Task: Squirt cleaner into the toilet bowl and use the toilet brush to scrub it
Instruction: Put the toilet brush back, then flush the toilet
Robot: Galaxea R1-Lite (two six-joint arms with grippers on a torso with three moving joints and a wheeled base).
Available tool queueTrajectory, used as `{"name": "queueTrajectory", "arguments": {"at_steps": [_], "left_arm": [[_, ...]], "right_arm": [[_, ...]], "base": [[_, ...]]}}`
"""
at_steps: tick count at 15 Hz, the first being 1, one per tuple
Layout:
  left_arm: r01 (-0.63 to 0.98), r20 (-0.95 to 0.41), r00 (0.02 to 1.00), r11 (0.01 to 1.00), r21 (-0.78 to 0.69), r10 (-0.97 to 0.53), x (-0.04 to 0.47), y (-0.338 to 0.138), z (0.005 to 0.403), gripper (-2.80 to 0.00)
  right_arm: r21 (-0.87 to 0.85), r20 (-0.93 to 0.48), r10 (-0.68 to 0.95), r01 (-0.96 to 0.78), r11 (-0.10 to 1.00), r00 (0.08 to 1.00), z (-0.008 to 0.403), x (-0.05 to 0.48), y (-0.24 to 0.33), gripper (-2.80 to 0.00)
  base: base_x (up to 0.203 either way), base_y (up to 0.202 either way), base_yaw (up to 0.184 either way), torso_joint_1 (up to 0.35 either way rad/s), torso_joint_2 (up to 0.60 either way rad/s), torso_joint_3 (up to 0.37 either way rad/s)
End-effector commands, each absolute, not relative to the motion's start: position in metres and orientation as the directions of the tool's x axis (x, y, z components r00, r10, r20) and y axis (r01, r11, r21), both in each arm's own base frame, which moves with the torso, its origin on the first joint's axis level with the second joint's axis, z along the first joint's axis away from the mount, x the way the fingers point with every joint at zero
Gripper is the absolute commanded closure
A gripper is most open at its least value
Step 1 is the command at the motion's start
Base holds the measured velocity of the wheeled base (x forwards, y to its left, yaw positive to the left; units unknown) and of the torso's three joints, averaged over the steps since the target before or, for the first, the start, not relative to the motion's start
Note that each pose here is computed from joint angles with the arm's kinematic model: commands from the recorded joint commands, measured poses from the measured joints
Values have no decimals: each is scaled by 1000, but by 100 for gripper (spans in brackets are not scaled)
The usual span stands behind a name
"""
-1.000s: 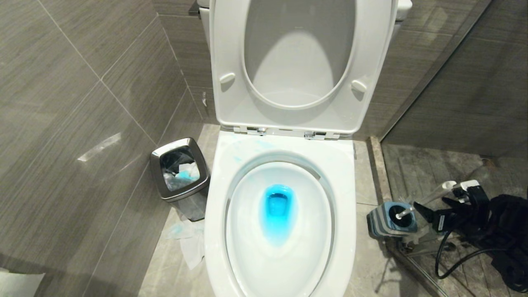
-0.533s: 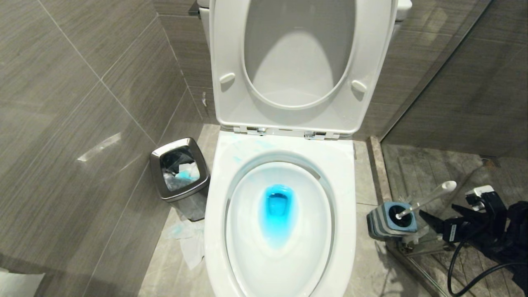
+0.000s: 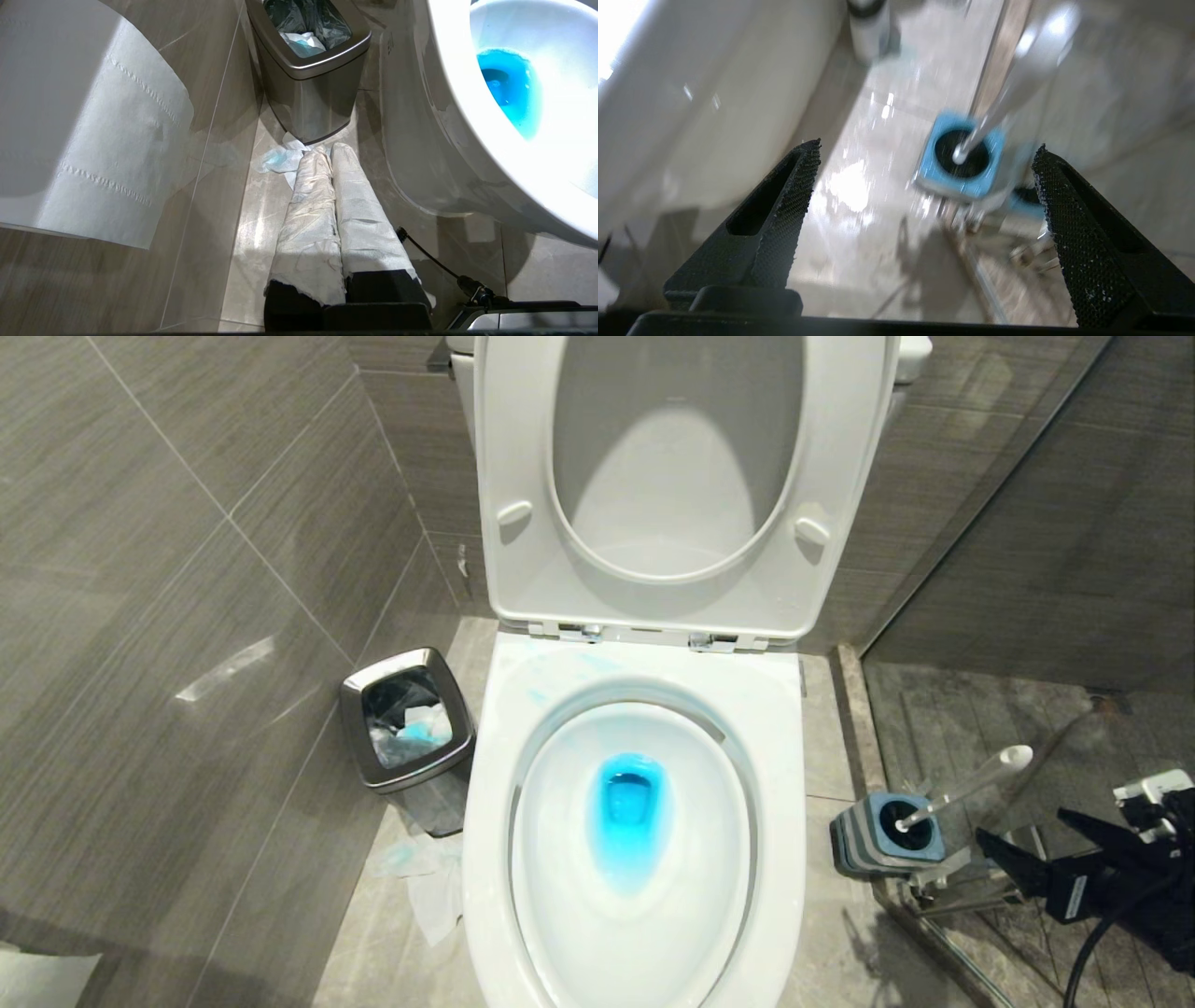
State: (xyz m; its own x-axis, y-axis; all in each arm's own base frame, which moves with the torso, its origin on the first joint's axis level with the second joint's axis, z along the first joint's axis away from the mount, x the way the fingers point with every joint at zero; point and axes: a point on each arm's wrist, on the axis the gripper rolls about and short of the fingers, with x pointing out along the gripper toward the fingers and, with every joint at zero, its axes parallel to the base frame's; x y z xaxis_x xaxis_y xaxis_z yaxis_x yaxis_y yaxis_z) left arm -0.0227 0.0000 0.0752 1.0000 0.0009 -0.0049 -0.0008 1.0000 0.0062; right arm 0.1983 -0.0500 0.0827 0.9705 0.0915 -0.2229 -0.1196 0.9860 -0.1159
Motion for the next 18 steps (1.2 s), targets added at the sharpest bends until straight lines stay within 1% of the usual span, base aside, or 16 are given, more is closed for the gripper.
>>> {"name": "queueTrajectory", "arguments": {"at_steps": [1, 6, 7, 10, 14, 18], "left_arm": [[-2, -5, 1000, 1000, 6, 2, -23, 0, 75, 0], [-2, -5, 1000, 1000, 6, 2, -23, 0, 75, 0], [-2, -5, 1000, 1000, 6, 2, -23, 0, 75, 0], [-2, -5, 1000, 1000, 6, 2, -23, 0, 75, 0], [-2, -5, 1000, 1000, 6, 2, -23, 0, 75, 0], [-2, -5, 1000, 1000, 6, 2, -23, 0, 75, 0]], "right_arm": [[-185, -47, 92, -100, 978, 995, 119, 174, -42, -280], [-272, 128, 144, -106, 957, 981, 151, 151, -32, -280], [-288, 165, 155, -102, 952, 974, 159, 151, -31, 0], [-320, 219, 193, -116, 940, 956, 169, 144, -28, 0], [-326, 205, 196, -121, 937, 959, 164, 137, -26, 0], [-452, 153, 165, -80, 888, 974, 155, 144, -29, 0]], "base": [[0, 0, 0, 0, 0, 0], [0, 0, 0, 0, 0, 0], [0, 0, 0, 0, 0, 0], [0, 0, 0, 0, 0, 0], [0, 0, 0, 0, 0, 0], [0, 0, 0, 0, 0, 0]]}}
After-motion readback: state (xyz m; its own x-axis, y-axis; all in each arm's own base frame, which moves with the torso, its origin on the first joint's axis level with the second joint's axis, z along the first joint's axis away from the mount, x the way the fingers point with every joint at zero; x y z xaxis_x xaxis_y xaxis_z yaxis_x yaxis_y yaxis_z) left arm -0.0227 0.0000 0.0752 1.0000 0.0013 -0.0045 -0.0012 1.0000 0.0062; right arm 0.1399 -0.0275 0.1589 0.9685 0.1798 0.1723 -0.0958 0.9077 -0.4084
